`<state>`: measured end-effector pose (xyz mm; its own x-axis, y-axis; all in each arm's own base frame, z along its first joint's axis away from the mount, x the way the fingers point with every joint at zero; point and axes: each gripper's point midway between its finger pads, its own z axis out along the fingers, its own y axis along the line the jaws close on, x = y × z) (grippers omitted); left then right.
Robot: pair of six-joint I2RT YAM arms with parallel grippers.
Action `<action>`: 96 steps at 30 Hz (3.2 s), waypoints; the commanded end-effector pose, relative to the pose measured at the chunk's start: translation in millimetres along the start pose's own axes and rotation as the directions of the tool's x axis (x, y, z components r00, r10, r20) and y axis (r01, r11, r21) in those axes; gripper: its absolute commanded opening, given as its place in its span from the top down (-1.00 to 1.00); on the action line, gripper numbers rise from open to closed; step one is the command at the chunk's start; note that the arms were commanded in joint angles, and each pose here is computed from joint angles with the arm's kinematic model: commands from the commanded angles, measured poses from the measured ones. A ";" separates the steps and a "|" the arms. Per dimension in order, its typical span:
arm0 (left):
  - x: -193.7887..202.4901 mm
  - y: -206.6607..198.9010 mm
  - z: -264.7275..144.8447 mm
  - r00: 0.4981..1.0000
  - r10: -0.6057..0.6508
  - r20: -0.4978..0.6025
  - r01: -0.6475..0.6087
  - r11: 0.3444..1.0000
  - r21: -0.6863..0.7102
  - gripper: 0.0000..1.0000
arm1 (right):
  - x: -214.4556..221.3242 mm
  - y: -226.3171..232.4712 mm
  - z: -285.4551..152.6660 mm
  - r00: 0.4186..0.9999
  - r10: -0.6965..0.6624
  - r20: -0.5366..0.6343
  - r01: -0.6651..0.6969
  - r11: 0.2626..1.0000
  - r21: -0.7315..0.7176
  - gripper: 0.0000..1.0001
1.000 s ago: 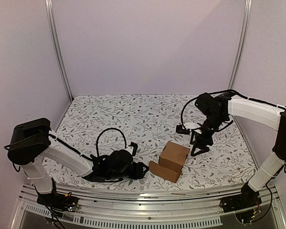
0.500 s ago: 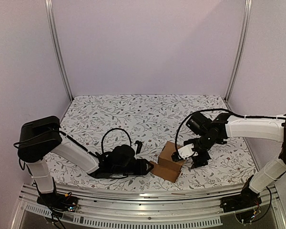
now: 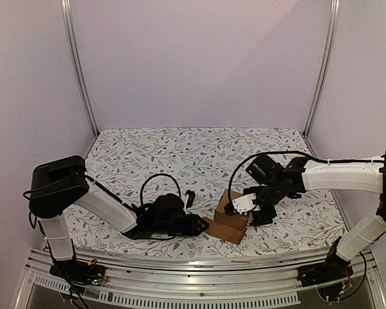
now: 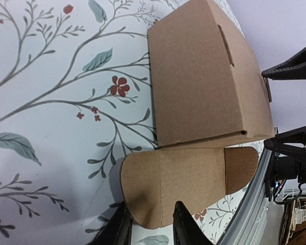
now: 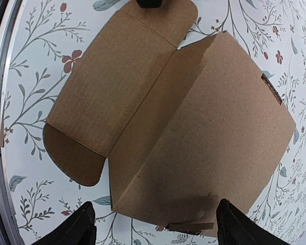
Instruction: Fold the paper box
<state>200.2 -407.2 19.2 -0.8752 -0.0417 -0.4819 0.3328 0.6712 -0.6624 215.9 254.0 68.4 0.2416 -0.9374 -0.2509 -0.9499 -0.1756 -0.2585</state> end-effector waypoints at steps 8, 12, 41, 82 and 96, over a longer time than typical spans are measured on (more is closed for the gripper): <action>-8.4 9.7 -1.6 0.999 -0.017 0.033 0.017 1.000 -0.009 0.59 | -16.3 10.1 -3.8 0.995 0.100 -0.021 -0.101 0.995 -0.026 -0.58; -12.7 4.4 0.9 0.999 -0.004 0.041 0.004 1.000 0.003 0.64 | -21.3 7.0 -5.6 0.990 0.140 -0.019 -0.140 0.990 -0.032 -0.57; -36.4 7.5 -4.4 0.995 0.084 0.046 -0.076 0.987 -0.144 0.24 | 11.2 -33.9 -45.2 0.918 0.395 0.028 -0.381 0.900 -0.213 -0.65; 9.8 5.7 31.3 0.971 -0.169 -0.169 0.164 0.985 -0.048 0.76 | 28.2 -22.8 -18.3 0.770 0.638 -0.020 -0.591 0.700 -0.400 -0.67; -7.3 37.7 8.2 0.952 0.096 -0.292 -0.167 0.959 -0.230 0.93 | 21.3 -20.4 -67.9 0.815 0.579 0.011 -0.532 0.757 -0.380 -0.69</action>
<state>217.7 -436.2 15.7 -0.9309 0.0709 -0.3583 0.3029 0.6979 -0.6490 232.0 223.8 115.2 -0.4027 -0.8403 -0.3629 -0.8980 0.2861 0.3342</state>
